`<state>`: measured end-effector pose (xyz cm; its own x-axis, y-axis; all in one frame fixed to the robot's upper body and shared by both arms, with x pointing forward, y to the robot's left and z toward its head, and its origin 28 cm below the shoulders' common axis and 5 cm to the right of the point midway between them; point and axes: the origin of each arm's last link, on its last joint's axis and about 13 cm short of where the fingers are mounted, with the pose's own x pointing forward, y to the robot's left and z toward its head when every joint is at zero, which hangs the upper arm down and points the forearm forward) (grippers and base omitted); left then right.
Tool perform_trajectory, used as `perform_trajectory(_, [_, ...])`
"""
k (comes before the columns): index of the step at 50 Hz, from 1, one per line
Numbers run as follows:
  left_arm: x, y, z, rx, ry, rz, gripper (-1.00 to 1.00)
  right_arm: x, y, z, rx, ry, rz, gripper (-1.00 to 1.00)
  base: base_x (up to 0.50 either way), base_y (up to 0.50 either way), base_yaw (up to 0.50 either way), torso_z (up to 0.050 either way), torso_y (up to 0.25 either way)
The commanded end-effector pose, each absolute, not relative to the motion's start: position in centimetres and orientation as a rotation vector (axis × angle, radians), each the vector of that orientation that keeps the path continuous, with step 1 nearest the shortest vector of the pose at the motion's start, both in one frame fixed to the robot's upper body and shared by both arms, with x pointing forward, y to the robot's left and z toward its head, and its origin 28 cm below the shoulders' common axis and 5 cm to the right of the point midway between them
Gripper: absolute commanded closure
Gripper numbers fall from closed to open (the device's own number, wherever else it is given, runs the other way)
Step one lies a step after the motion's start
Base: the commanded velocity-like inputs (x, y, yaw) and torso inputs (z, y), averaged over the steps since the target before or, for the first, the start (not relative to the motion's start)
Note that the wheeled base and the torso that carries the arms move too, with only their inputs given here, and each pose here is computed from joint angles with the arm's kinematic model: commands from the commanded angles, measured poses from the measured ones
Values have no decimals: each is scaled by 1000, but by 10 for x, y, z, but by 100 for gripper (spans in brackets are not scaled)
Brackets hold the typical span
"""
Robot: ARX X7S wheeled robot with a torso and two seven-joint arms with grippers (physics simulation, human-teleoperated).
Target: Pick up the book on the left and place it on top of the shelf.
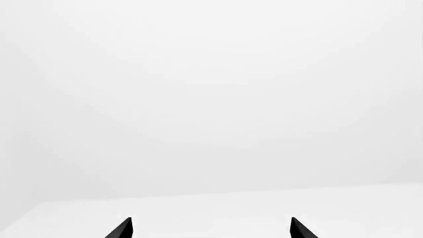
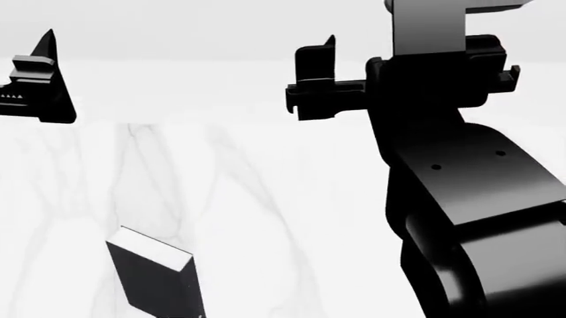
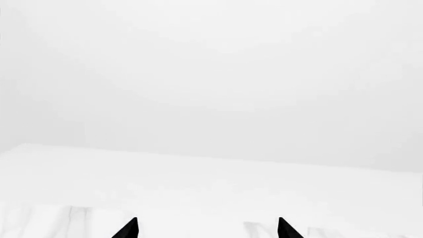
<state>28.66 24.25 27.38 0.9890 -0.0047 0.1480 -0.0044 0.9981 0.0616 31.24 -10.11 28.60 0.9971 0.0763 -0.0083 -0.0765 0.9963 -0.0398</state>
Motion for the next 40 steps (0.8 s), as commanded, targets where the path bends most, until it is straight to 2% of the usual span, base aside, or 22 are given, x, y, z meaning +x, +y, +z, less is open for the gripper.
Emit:
perform_trajectory(1, [286, 243, 274, 61, -150, 2, -100, 311, -101, 289, -33, -13, 94, -100, 160, 0, 0, 0, 0])
perform_trajectory(4, [286, 243, 274, 61, -150, 2, -100, 312, -101, 286, -41, -4, 78, -100, 500, 0, 0, 0, 0])
perform_trajectory(13, [286, 244, 274, 59, -150, 1, -100, 315, -96, 283, -161, 134, 135, -100, 0, 0, 0, 0, 0])
perform_trajectory(19, [286, 244, 273, 59, -149, 1, -100, 326, -95, 289, -226, 162, 368, -100, 0, 0, 0, 0, 0])
perform_trajectory(21, [286, 244, 273, 58, -149, 2, -100, 328, -95, 288, -223, 246, 521, -100, 0, 0, 0, 0, 0])
perform_trajectory(25, [286, 244, 273, 58, -149, 1, -100, 337, -95, 283, -297, 335, 586, -100, 0, 0, 0, 0, 0])
perform_trajectory(40, [287, 245, 274, 59, -148, 5, -100, 336, -87, 270, -413, 430, 798, -100, 0, 0, 0, 0, 0])
